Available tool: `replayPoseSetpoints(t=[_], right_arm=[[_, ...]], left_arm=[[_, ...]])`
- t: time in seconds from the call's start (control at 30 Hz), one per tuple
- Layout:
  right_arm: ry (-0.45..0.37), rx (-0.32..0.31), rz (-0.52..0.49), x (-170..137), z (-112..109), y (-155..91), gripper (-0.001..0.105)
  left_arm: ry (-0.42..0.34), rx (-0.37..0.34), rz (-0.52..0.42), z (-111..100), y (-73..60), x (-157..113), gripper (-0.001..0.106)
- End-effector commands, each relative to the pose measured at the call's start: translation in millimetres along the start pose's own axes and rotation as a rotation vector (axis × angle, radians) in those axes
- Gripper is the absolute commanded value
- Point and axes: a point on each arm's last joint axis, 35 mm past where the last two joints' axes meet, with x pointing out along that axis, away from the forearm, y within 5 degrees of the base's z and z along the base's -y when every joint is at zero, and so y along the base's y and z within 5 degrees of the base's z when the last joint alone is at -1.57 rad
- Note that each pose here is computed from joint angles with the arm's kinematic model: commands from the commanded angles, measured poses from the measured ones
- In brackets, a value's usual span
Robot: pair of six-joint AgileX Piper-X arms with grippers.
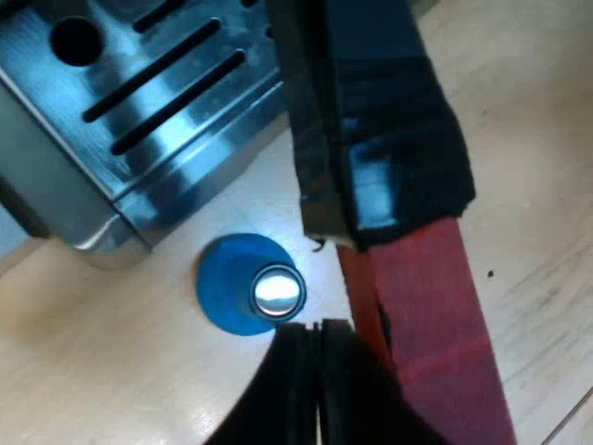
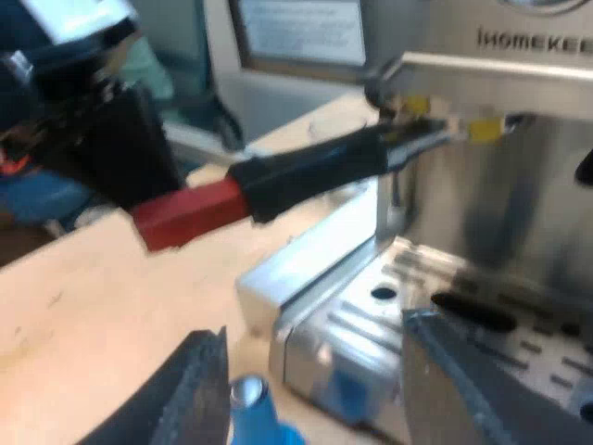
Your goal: Put the handle in the coffee machine
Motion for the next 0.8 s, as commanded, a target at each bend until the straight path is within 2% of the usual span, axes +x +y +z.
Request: replayPoseSetpoints(t=[0.03,0.23,0.43,0.8], right_arm=[[0.030,-0.012,0.032,-6.7,9.5,-3.0,0.045],[0.119,-0.048,0.075,-14.8,36.6,-9.6,0.045],[0.168,-0.066,0.114,-17.7,56.6,-12.8,0.045],[0.164,-0.064,0.119,-18.1,61.0,-13.5,0.045]], left_arm=[[0.006,0.014,-0.148,-2.8,-14.4,-1.1,0.000],[0.024,0.025,-0.168,-3.2,-22.3,2.1,0.000],[0.054,0.084,-0.192,-4.6,-36.8,8.2,0.000],[0.067,0.140,-0.218,-4.4,-53.8,14.0,0.000]])
